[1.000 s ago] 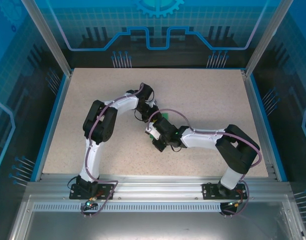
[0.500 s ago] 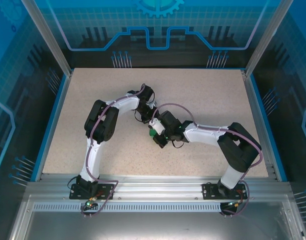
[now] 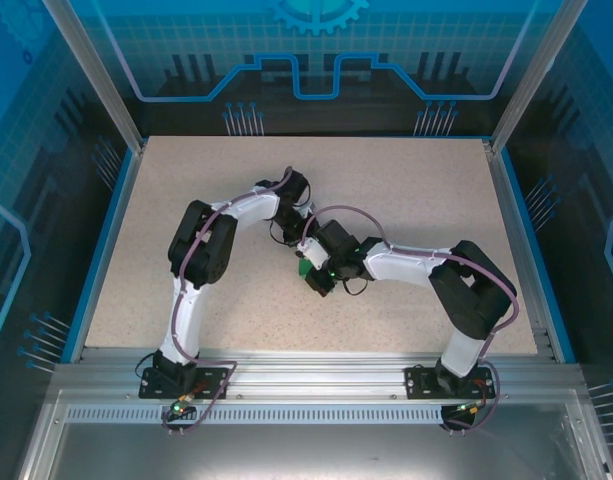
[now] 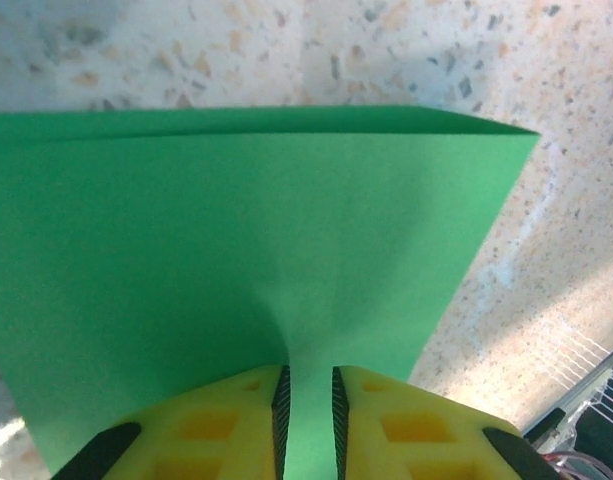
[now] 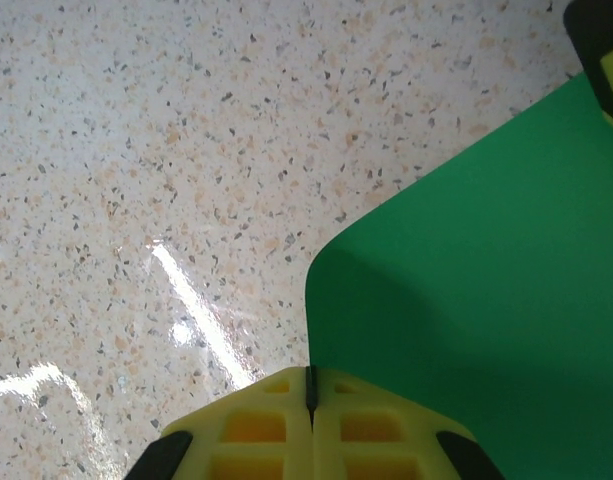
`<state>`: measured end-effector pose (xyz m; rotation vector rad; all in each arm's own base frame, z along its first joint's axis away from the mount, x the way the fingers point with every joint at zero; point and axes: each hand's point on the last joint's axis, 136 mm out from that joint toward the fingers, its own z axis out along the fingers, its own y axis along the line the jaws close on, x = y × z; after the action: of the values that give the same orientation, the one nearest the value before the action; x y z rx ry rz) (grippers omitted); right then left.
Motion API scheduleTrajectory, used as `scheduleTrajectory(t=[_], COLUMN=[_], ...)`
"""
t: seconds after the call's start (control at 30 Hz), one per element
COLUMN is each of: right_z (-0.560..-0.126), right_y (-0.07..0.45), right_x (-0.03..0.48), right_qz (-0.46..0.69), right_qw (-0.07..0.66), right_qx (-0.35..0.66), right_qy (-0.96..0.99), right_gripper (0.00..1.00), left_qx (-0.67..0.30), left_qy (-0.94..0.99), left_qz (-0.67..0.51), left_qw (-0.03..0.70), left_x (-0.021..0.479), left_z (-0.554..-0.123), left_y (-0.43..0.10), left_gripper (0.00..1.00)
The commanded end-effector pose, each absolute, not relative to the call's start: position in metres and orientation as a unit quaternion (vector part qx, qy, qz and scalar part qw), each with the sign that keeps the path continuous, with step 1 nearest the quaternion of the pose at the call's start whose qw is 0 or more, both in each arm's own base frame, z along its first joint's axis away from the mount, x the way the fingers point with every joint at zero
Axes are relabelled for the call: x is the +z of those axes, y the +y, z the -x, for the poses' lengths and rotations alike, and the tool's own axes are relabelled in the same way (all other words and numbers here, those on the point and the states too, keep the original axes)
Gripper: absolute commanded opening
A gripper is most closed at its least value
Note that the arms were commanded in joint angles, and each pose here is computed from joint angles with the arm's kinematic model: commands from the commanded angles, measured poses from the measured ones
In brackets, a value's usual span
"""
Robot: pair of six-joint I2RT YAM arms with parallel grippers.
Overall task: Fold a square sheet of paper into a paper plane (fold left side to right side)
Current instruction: Third fold the triangle at the center of the table.
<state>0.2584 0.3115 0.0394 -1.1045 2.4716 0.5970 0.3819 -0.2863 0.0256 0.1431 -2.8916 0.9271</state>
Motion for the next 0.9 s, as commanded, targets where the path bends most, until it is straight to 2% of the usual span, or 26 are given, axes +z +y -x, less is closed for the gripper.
scheduleTrajectory(t=[0.0,0.2,0.4,0.87], right_z=[-0.259,-0.260,-0.261,-0.261], right_y=[0.310,0.309,0.308,0.306], right_x=[0.038,0.035,0.035,0.044], right_qz=[0.390,0.387,0.385,0.374], right_qw=[0.172,0.174,0.173,0.177], right_qx=[0.211,0.207,0.207,0.224], right_qy=[0.879,0.882,0.882,0.882], right_gripper=[0.03,0.03,0.03,0.03], left_qx=[0.342,0.363,0.354,0.284], left_qy=[-0.939,-0.930,-0.932,-0.953], left_qz=[-0.019,0.001,0.011,0.022], left_qw=[0.032,0.051,0.077,0.105], left_x=[0.073,0.074,0.054,-0.001], left_z=[-0.379,-0.367,-0.357,-0.345], left_y=[-0.297,-0.316,-0.326,-0.305], left_gripper=[0.24,0.27,0.28,0.26])
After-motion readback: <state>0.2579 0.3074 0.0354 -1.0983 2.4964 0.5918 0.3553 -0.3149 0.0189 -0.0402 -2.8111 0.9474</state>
